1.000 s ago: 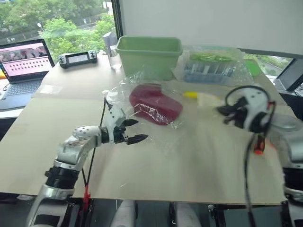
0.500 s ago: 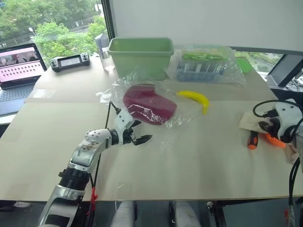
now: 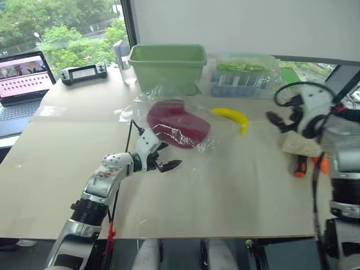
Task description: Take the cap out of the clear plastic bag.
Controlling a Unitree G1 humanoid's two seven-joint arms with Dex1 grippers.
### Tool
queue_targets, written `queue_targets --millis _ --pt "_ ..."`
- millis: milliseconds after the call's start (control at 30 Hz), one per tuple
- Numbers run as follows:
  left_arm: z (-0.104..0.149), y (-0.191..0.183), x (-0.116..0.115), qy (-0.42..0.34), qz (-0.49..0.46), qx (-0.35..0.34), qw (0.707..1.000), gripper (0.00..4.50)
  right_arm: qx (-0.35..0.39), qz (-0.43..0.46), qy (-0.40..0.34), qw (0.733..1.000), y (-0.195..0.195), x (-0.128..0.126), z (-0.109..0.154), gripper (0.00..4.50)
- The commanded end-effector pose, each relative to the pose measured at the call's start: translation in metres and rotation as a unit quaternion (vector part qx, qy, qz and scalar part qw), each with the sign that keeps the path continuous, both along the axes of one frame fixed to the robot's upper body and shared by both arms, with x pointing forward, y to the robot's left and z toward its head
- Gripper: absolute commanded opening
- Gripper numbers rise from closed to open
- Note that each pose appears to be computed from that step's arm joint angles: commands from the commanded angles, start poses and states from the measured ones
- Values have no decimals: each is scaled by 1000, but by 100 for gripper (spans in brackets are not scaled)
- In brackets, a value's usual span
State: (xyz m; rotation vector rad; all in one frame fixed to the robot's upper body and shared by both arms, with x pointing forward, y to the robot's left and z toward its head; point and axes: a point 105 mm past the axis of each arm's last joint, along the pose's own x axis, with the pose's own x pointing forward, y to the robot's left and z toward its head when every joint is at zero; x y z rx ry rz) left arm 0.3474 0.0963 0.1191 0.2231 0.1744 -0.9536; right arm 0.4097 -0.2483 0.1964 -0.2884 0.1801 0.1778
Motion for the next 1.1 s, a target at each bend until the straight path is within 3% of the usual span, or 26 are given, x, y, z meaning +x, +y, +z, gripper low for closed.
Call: queue_targets --millis 33,200,367,733,1100 --pt "20 2 6 -42 17 -22 999 450 7 -31 -56 998 -3 27 15 447" --pt "28 13 8 -60 45 -42 996 450 27 -59 -72 995 -5 52 13 447" --pt "22 24 7 -65 64 -42 995 450 43 -64 -60 995 -4 60 5 447" --pt "18 32 -5 -64 46 -41 996 450 78 1 -36 996 30 65 -8 447" --pt "51 30 -14 -96 18 -81 992 450 78 -2 6 997 43 63 -42 447"
